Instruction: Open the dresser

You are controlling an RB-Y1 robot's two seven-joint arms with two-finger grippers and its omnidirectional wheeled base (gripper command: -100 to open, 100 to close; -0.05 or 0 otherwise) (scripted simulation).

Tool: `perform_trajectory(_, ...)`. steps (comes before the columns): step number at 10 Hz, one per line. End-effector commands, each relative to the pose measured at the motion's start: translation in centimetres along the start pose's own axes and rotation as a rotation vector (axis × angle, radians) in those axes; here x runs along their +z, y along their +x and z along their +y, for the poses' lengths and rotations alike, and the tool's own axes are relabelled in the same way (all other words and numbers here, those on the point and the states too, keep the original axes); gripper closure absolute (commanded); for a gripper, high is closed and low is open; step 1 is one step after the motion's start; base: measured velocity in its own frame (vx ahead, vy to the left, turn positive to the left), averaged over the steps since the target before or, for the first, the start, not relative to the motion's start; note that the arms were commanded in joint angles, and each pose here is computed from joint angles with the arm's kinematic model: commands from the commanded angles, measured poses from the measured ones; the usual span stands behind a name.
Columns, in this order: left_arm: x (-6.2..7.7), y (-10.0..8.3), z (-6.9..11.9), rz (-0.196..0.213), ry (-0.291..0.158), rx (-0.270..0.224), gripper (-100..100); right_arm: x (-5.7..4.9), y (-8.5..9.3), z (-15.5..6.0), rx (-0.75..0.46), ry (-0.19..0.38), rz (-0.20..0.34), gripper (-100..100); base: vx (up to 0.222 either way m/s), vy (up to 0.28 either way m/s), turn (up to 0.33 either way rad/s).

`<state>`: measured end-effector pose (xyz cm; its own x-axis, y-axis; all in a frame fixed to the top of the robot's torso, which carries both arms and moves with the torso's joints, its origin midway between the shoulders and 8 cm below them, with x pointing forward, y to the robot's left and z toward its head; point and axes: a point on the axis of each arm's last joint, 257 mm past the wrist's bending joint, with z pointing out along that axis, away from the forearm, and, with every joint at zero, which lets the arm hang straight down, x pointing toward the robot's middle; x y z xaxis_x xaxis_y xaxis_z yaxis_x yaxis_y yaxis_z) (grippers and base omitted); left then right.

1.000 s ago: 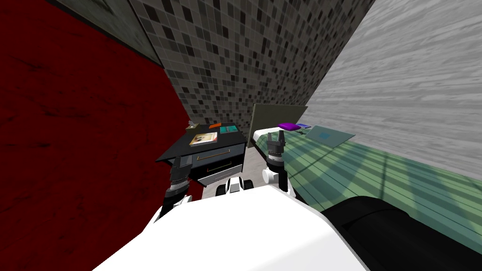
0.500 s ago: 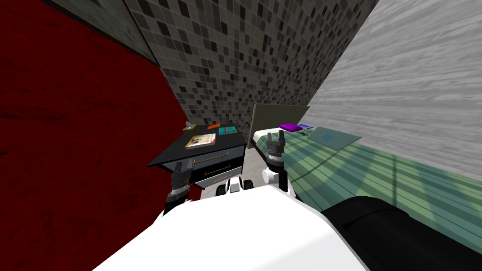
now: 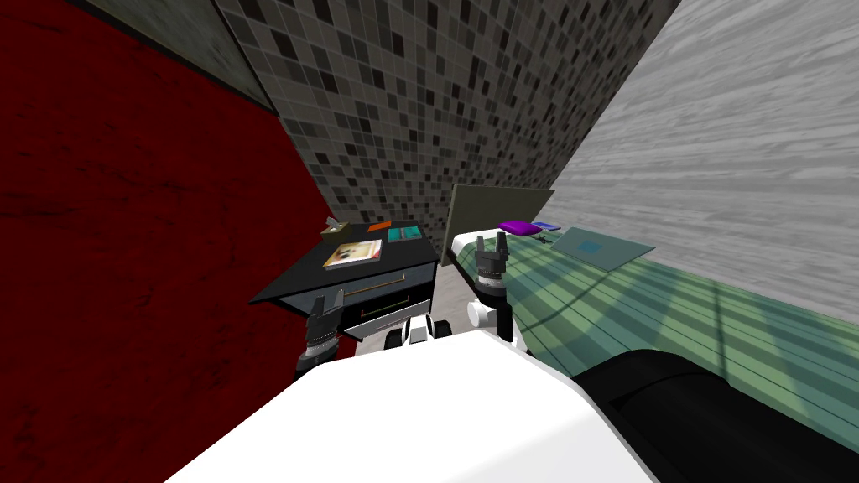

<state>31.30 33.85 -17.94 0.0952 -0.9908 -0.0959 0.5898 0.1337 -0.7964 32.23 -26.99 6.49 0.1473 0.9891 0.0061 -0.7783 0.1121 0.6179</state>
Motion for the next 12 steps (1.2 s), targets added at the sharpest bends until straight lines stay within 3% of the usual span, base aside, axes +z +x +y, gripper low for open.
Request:
perform_trajectory(1,-1.5,-0.1,0.7,-0.003,-0.007,-0.005,-100,0.0,0.0,0.0,0.0,0.0,0.0,0,0.052,-0.029,0.014)
perform_trajectory(7,-4.3,0.1,1.6,-0.011,-0.02,-0.017,-100,0.0,0.0,0.0,0.0,0.0,0.0,0,0.048,-0.019,0.02)
perform_trajectory(8,-4.8,0.0,2.1,-0.013,-0.039,-0.016,-100,0.0,0.0,0.0,0.0,0.0,0.0,0,0.035,-0.012,0.013)
perform_trajectory(10,-4.8,0.0,2.1,-0.013,-0.039,-0.016,-100,0.0,0.0,0.0,0.0,0.0,0.0,0,0.005,-0.007,-0.009)
perform_trajectory(12,-5.7,0.1,2.5,-0.017,-0.047,-0.021,-100,0.0,0.0,0.0,0.0,0.0,0.0,0,0.033,-0.019,0.01)
